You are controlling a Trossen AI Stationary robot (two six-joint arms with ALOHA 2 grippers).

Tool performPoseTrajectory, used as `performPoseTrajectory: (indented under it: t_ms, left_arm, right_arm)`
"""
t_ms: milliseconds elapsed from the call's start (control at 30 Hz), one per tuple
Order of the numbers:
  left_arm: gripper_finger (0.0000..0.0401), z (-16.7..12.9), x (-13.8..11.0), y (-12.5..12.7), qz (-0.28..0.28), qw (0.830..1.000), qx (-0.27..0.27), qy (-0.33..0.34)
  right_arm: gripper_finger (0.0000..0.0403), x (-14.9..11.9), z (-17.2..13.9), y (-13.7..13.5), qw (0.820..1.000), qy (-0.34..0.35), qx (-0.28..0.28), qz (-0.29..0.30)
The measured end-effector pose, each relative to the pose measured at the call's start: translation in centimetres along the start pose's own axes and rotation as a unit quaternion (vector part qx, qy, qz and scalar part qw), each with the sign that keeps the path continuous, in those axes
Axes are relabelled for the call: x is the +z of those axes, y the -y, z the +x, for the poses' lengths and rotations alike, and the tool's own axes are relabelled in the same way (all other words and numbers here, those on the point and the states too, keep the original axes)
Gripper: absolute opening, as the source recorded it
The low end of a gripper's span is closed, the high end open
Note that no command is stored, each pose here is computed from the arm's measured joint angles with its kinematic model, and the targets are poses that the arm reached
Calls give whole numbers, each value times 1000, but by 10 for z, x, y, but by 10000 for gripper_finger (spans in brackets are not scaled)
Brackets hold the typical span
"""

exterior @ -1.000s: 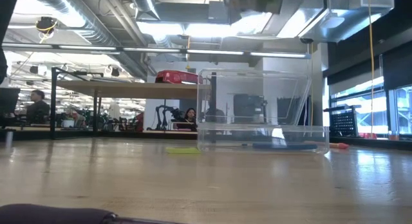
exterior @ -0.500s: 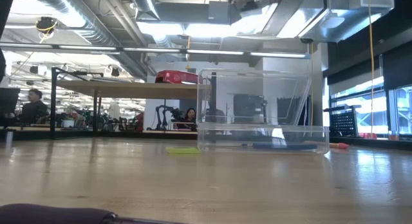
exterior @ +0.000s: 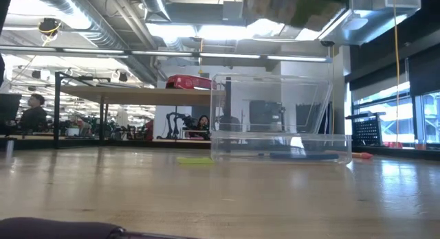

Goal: Pack school essentials
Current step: Put the yellow crayon box into the supply box

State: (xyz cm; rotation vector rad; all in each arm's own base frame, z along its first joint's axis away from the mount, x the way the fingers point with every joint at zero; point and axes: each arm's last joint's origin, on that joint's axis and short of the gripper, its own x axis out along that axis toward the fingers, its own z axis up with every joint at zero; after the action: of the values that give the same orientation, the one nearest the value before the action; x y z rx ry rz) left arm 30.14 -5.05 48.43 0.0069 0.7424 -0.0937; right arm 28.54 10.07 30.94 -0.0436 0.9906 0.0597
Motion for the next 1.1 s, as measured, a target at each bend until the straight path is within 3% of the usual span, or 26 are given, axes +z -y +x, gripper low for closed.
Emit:
performPoseTrajectory:
  t_ms: [200,433,867,1100]
  left_arm:
    - [89,0,0,2,3,1000,-3,0]
    - [89,0,0,3,5,1000,-3,0]
    - [89,0,1,3,4,1000,-3,5]
    - [89,0,1,3,4,1000,-3,5]
  right_arm:
    - [310,-21,33,-5,999,-4,31,-6]
    - [310,-47,60,-1,999,-20,26,-18]
    - [310,-74,84,23,998,-48,-33,-1]
    - [310,-73,85,30,996,-44,-65,-31]
